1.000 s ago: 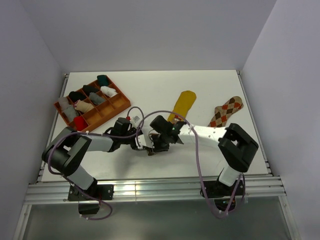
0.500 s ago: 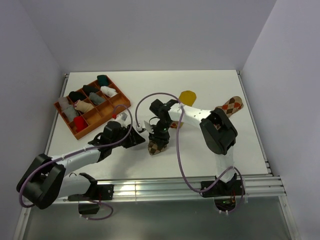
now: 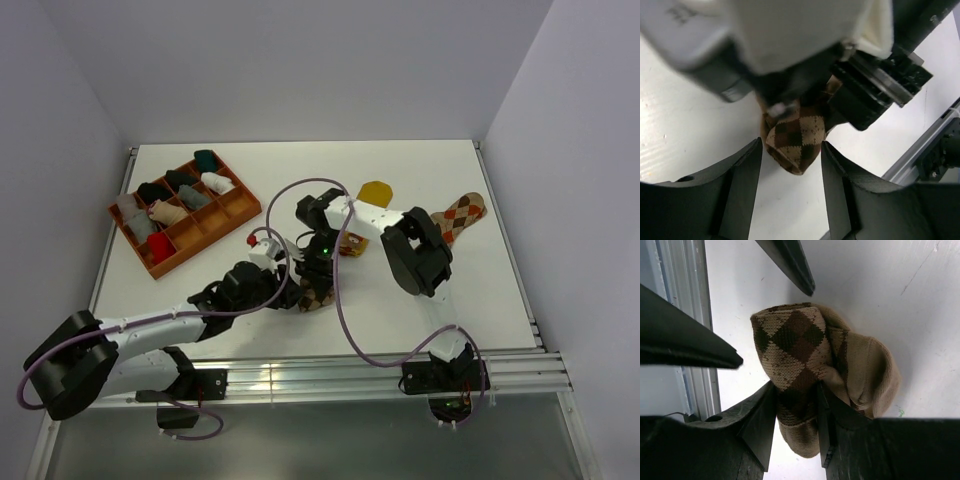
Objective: Roll the socks
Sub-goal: Roll the sock at the center of the board.
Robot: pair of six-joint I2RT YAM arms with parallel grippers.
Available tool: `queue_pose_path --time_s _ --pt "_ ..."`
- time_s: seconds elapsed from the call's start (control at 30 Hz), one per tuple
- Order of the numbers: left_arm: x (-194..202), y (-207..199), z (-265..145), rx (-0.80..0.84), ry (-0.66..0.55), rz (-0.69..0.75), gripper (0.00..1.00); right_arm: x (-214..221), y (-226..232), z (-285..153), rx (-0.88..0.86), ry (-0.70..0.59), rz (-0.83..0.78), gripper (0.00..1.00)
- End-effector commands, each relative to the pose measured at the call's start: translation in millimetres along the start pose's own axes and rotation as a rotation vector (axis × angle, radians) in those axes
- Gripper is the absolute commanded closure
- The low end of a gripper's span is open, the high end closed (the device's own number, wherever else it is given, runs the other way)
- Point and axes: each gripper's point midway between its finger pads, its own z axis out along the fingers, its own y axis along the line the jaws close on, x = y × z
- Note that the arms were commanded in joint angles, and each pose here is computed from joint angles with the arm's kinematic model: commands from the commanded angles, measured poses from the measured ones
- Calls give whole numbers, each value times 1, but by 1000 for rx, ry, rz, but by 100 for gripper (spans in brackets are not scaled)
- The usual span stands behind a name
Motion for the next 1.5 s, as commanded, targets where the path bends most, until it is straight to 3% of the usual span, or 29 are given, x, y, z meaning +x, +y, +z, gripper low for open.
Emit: queue_pose_path --time_s 0.0,0.7,0.9,1.13,1.47 --pt "-17 -15 6 53 -86 79 44 11 -3 4 -20 46 48 59" --pt "19 -12 31 28 -42 119 48 11 -16 3 -68 -6 164 58" --pt "32 0 33 -17 -18 58 59 6 -20 0 -52 -43 193 55" --pt "44 13 33 -85 24 8 90 -2 -23 -12 -3 -127 203 43" --pt "57 24 36 -157 95 -3 98 -1 -33 -39 146 -235 219 34"
